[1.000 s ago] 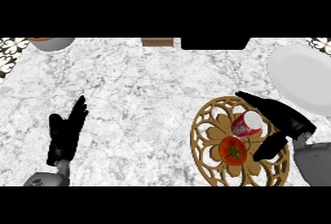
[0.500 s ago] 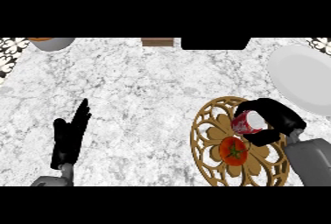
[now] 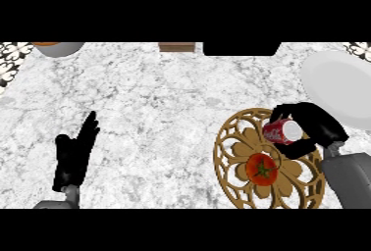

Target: Pick the can from the placemat and place it in the plate

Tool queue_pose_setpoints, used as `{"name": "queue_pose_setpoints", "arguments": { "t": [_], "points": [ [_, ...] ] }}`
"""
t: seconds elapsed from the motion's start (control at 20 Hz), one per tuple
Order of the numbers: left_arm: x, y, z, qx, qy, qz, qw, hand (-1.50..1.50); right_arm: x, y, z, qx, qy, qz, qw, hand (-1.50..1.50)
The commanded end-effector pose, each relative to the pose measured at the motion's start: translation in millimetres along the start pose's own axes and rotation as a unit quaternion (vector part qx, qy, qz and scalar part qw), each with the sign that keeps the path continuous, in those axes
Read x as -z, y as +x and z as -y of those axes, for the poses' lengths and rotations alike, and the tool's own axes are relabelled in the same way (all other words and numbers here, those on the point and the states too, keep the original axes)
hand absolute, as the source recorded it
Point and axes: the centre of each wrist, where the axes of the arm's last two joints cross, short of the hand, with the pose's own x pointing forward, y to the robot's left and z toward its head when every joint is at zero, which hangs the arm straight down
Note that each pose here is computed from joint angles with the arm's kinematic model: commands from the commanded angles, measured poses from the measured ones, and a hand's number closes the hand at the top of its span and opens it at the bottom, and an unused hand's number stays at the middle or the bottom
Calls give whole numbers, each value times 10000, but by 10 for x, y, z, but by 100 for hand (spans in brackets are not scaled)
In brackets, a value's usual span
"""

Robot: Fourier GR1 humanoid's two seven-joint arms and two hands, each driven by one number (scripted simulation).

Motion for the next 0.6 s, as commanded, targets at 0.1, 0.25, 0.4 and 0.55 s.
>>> {"name": "queue_pose_setpoints", "arguments": {
  "t": [0.1, 0.25, 0.4, 0.55],
  "points": [
    [64, 203, 29, 8, -95, 14, 10000, 0, 166, -537, 247, -217, -332, 436, 9983, 150],
    [58, 60, -80, -20, -87, 4, 10000, 0, 44, -793, 324, -516, -836, 634, 9931, 150],
    [48, 84, 56, -60, -68, -91, 9999, 0, 209, -501, 621, -340, -1391, 847, 9861, 150],
    [68, 131, -13, 5, 123, 26, 9999, 0, -73, -625, 710, -19, -1858, 962, 9779, 150]
  ]
}}
